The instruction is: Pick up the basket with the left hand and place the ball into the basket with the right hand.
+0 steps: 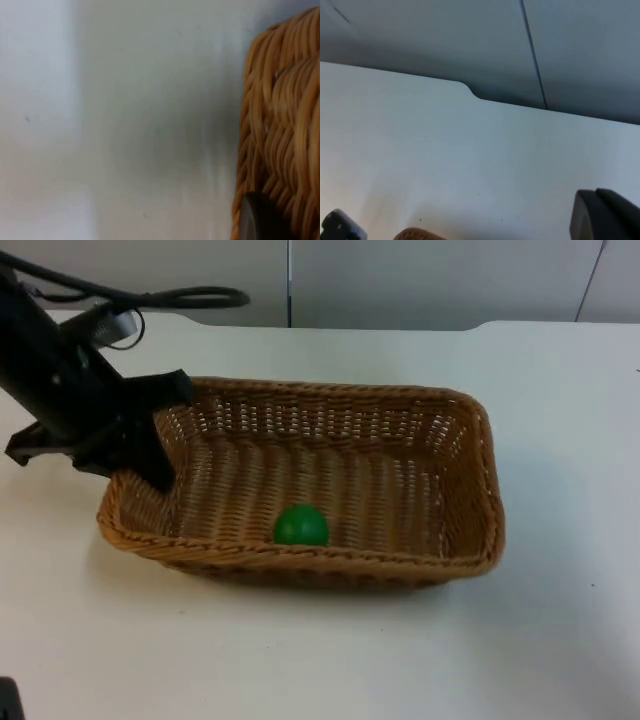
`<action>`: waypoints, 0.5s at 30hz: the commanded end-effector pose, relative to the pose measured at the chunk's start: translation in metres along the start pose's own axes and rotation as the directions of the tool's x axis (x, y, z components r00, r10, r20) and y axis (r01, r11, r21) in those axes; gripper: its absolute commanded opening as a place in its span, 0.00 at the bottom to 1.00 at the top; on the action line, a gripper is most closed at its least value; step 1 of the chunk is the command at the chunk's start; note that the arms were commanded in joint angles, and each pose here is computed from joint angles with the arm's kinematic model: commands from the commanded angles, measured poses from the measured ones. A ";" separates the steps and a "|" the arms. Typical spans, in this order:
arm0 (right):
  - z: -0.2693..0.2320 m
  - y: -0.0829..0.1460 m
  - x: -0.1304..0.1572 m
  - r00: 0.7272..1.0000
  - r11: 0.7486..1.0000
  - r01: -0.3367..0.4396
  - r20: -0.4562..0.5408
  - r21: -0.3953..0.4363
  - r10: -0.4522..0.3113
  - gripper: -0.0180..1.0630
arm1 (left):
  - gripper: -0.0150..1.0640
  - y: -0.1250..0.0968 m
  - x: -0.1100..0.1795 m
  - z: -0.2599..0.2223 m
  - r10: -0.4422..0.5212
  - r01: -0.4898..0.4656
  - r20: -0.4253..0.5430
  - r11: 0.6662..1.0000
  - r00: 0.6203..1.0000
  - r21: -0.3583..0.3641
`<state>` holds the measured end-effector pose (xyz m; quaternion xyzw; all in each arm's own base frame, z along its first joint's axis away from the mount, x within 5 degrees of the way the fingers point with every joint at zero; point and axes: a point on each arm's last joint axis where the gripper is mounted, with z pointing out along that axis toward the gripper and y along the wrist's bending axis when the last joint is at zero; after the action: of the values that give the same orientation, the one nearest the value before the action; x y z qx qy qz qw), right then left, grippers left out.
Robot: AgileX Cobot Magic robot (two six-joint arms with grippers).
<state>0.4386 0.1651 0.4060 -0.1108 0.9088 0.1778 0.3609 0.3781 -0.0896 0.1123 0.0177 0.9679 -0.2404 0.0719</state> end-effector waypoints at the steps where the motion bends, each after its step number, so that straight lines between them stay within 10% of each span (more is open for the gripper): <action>1: -0.009 0.003 -0.003 1.000 1.000 0.016 0.022 -0.015 -0.015 0.01 | 0.01 -0.003 -0.003 0.003 -0.037 0.037 0.017 0.999 0.999 0.030; 15: -0.009 0.003 -0.003 1.000 1.000 0.015 0.022 -0.017 -0.015 0.01 | 0.06 -0.001 0.001 0.010 -0.049 0.051 -0.032 0.997 0.998 0.049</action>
<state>0.4382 0.1660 0.4061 -0.1151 0.9077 0.1816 0.3604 0.3778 -0.0913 0.0987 0.0028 0.9669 -0.2496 0.0532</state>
